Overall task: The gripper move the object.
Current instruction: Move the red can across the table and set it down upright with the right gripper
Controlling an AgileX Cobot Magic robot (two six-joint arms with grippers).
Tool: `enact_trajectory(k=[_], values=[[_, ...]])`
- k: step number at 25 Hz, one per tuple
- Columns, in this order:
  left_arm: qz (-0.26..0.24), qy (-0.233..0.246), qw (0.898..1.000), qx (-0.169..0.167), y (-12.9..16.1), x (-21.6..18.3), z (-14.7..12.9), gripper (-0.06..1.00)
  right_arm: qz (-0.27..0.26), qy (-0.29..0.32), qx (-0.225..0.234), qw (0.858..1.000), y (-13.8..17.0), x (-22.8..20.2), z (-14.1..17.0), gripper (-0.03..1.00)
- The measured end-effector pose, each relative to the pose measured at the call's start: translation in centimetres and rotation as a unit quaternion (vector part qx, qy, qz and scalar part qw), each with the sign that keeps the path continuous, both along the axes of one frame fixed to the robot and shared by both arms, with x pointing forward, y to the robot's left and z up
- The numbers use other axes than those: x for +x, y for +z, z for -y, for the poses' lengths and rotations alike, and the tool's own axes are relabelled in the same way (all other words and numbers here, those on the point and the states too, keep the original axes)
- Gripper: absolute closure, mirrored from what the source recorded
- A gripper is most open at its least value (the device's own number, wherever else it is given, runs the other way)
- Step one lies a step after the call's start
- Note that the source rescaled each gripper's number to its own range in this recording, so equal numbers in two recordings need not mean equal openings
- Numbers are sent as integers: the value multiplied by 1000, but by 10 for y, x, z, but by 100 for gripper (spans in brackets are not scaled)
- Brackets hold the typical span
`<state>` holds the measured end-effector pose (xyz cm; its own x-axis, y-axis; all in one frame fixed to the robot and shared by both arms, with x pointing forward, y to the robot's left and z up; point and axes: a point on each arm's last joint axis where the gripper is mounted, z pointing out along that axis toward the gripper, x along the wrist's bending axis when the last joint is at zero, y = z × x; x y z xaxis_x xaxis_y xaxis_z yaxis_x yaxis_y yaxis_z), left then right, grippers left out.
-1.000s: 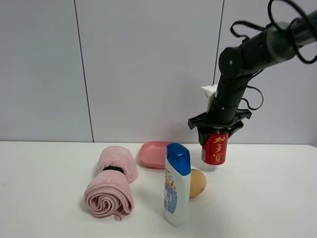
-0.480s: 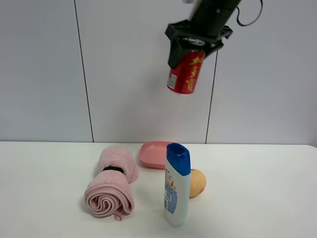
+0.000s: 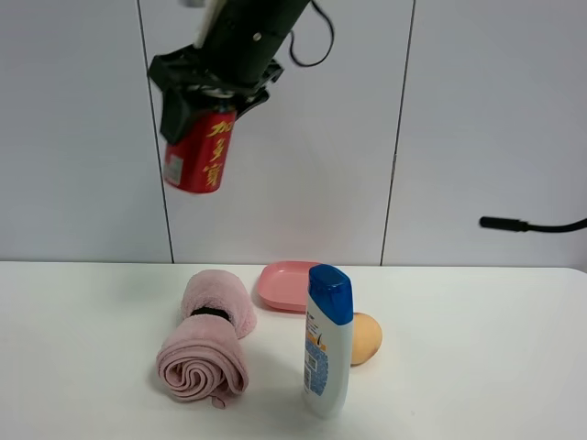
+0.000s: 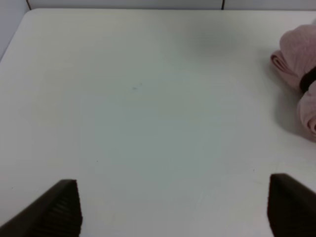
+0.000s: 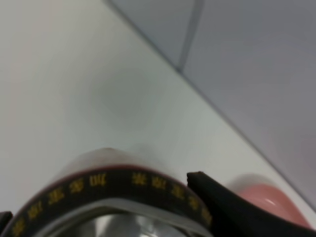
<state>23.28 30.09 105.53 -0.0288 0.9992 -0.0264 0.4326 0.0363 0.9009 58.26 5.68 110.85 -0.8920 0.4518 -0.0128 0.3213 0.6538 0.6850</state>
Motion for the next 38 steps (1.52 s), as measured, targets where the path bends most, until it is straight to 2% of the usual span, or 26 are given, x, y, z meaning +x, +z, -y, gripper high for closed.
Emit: enact_trajectory(k=[6,11,19,24,28,38], values=[[0,0,1000,0,0,0,0,-6,16,85,-24,996,-57,-16,-51,97],[0,0,1000,0,0,0,0,-6,11,124,-49,991,-93,-30,-75,97],[0,0,1000,0,0,0,0,-6,36,100,-54,993,-118,-19,-83,97],[0,0,1000,0,0,0,0,-6,22,95,-71,993,-146,-15,-86,97],[0,0,1000,0,0,0,0,-6,21,92,-69,993,-153,-14,-88,97],[0,0,1000,0,0,0,0,-6,29,143,-80,986,-160,-22,-93,97]])
